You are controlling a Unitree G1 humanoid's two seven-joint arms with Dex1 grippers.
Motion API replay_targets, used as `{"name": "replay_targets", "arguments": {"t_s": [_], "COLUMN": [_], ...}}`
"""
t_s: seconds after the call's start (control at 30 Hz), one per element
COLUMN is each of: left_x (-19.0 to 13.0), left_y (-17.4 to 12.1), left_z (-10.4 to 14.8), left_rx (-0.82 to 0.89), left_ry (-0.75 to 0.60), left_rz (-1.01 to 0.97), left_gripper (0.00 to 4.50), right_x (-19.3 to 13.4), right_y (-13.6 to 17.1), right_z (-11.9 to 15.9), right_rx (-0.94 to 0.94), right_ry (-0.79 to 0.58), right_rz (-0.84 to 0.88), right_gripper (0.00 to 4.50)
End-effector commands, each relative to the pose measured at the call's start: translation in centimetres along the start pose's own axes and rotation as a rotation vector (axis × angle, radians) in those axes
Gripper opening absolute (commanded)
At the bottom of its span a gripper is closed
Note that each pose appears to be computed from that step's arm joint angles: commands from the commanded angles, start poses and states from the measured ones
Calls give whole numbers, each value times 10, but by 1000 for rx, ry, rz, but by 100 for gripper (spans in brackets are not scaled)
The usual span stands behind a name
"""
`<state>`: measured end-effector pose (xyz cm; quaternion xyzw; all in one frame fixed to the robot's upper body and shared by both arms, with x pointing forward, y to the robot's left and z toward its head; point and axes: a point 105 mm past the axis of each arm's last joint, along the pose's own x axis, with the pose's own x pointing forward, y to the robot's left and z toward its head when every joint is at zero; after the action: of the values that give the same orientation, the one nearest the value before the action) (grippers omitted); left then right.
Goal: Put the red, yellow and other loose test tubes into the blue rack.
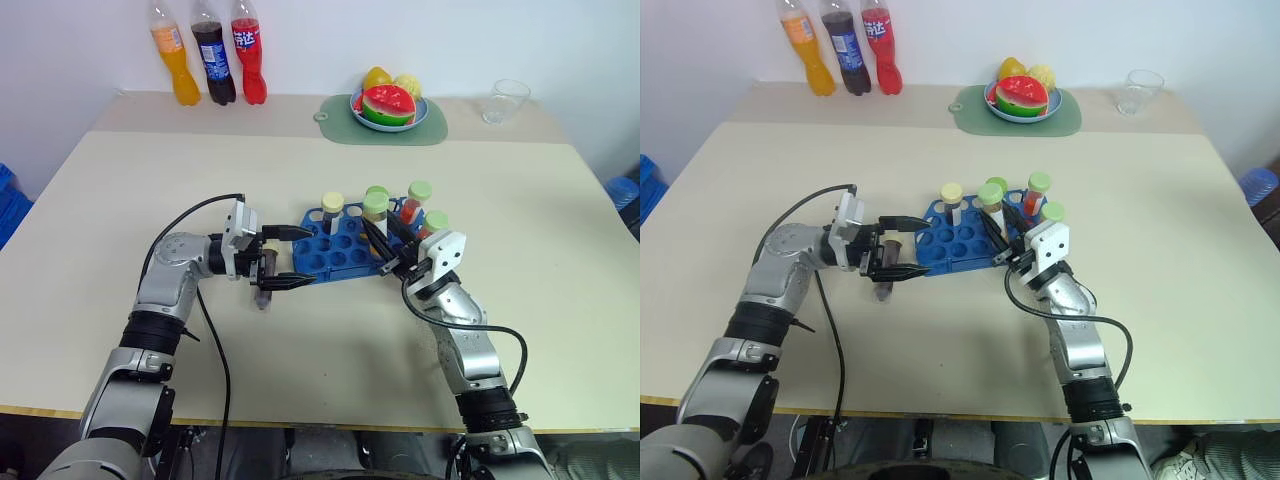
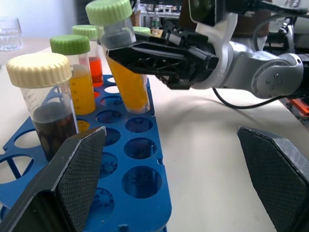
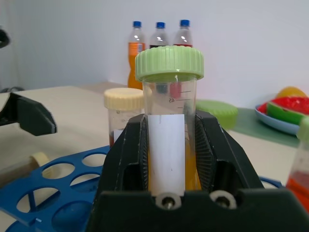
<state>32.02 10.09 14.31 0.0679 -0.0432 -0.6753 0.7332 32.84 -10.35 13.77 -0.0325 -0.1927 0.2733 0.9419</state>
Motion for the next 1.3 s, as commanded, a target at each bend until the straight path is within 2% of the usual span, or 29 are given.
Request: {"name": "replay_targets", "arguments": {"t_s": [0.03,0.27,0.5,0.7,0.93,1.3], "left_x": [0,0,1,1,-7,-12], "left_y": [0,1,0,-1,0,-2], "left_z": [8,8,7,8,8,6], "left_rx": [17,5,-1,-15,-39,-53], "left_ry": [-25,-33,-36,-45,-43,-25], "left_rz": [5,17,13,15,34,42], "left_gripper": [450,450,450,450,450,450], "right_x": [-5,-18,-20,-32,-70,-117], "right_y": [-5,-5,-9,-7,-7,-21], "right_z": [-7,-11,-7,-4,11,31], "right_rx": [16,5,-142,-203,-239,-175], "right_ry": [7,-1,13,99,251,361], "right_rz": [-36,-47,-38,46,157,176], "right_gripper": [83,83,414,414,414,414]}}
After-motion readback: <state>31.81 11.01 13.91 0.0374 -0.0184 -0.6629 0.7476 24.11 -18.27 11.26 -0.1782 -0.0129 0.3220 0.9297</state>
